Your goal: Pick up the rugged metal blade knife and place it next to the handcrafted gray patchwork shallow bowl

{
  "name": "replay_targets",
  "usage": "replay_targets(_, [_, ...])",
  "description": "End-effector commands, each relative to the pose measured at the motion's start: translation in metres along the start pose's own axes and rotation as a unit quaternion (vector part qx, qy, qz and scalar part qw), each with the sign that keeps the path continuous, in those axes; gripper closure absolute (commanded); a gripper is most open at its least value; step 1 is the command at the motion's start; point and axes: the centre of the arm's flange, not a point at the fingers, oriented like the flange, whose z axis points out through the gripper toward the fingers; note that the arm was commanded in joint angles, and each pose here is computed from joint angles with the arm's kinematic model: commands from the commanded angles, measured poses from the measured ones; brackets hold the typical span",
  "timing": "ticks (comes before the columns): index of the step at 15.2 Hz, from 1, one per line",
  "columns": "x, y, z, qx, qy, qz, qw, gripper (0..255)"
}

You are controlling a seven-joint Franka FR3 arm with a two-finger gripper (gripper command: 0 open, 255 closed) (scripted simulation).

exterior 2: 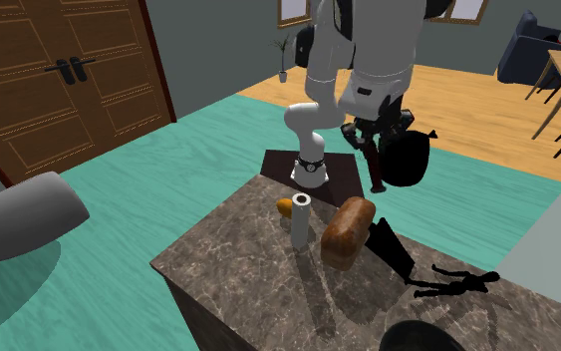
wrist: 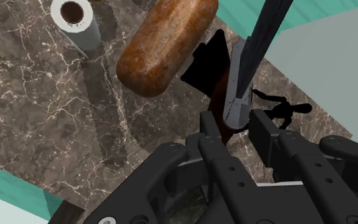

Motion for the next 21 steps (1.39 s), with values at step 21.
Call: replay_targets(21, [0.076, -0.032, 0.083, 0.000, 0.000, 0.000, 1.0000, 255])
